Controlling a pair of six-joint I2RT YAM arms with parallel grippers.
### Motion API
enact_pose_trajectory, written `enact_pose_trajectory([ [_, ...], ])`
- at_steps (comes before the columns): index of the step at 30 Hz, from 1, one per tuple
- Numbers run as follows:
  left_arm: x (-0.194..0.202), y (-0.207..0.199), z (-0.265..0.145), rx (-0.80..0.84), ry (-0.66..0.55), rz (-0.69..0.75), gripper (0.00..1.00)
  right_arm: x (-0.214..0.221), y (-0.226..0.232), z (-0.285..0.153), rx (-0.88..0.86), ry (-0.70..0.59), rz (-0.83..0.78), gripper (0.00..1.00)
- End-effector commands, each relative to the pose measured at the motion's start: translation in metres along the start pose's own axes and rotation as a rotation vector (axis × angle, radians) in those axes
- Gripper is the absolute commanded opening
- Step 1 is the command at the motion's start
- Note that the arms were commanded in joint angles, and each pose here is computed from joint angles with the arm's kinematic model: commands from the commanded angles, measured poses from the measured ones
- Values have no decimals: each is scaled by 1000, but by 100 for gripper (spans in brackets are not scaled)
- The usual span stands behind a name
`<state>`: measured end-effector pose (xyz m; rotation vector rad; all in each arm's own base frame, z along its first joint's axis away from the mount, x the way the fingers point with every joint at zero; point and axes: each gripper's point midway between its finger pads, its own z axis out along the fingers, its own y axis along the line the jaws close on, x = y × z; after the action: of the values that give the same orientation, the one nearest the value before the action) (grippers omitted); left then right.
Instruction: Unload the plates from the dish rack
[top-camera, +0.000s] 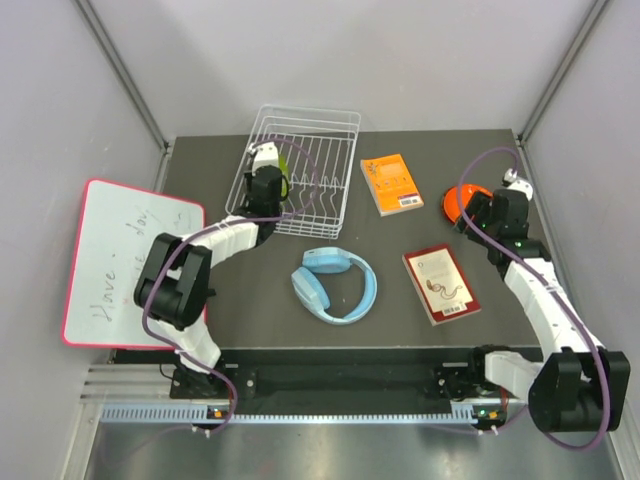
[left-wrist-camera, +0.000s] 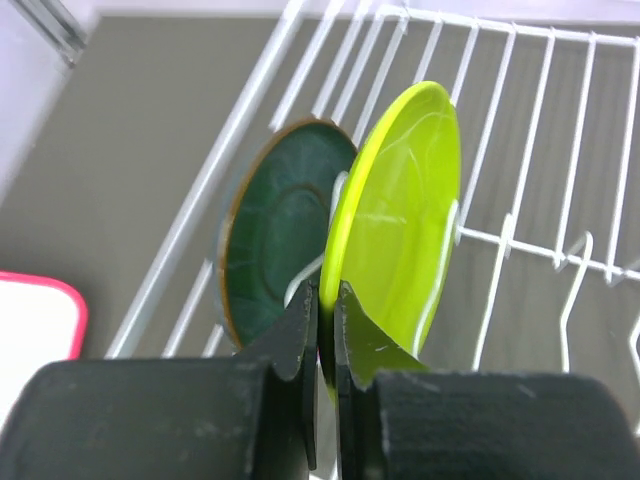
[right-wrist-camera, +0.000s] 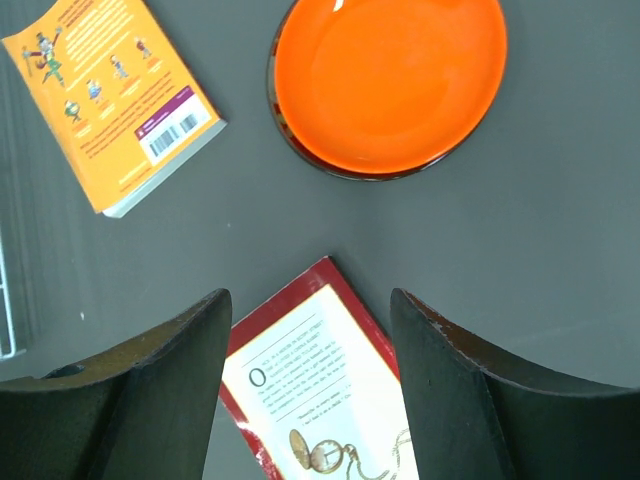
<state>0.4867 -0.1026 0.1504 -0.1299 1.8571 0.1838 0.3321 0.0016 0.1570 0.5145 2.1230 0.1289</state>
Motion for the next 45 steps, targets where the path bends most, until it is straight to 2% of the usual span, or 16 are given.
enact_pose_trajectory([
  [1,-90,-11,-25,-26,-268,-14,0,-9,9,-10,-17,-50,-4,65],
  [6,-103,-5,-46,-156,-335,11,0,-7,9,-15,-18,-56,-4,65],
  [10,-111,-1,-62,-190,-325,10,0,-5,13,-19,-44,-55,-1,66],
  [11,-111,-2,-65,-182,-303,16,0,-9,18,-21,-70,-73,3,66],
  [12,-115,-7,-68,-154,-295,11,0,-8,29,-22,-134,-67,3,74],
  [15,-132,-11,-87,-100,-265,-81,0,1,53,-21,-283,-50,13,74],
  [17,-130,-16,-97,-73,-245,-75,0,10,64,-20,-355,-32,48,74],
  [21,-129,-50,-115,159,-166,-198,0,12,101,-33,-573,-28,81,75],
  [22,-123,-73,-124,300,-131,-206,0,6,110,-37,-620,-57,83,75],
  [26,-105,-125,-152,586,-18,-357,0,-4,140,-48,-772,-61,144,75],
  [33,-84,-188,-184,812,99,-454,0,-1,185,-49,-936,-25,206,75],
  [39,-79,-208,-203,879,125,-459,0,5,204,-40,-998,2,218,74],
  [41,-75,-211,-205,881,130,-455,0,11,204,-31,-984,28,224,68],
  [42,-72,-210,-204,876,130,-453,0,12,206,-32,-1000,32,222,38],
  [44,-74,-207,-204,874,110,-453,0,16,204,-31,-999,44,242,0],
  [45,-76,-206,-203,870,94,-435,3,17,198,-29,-983,37,252,0],
])
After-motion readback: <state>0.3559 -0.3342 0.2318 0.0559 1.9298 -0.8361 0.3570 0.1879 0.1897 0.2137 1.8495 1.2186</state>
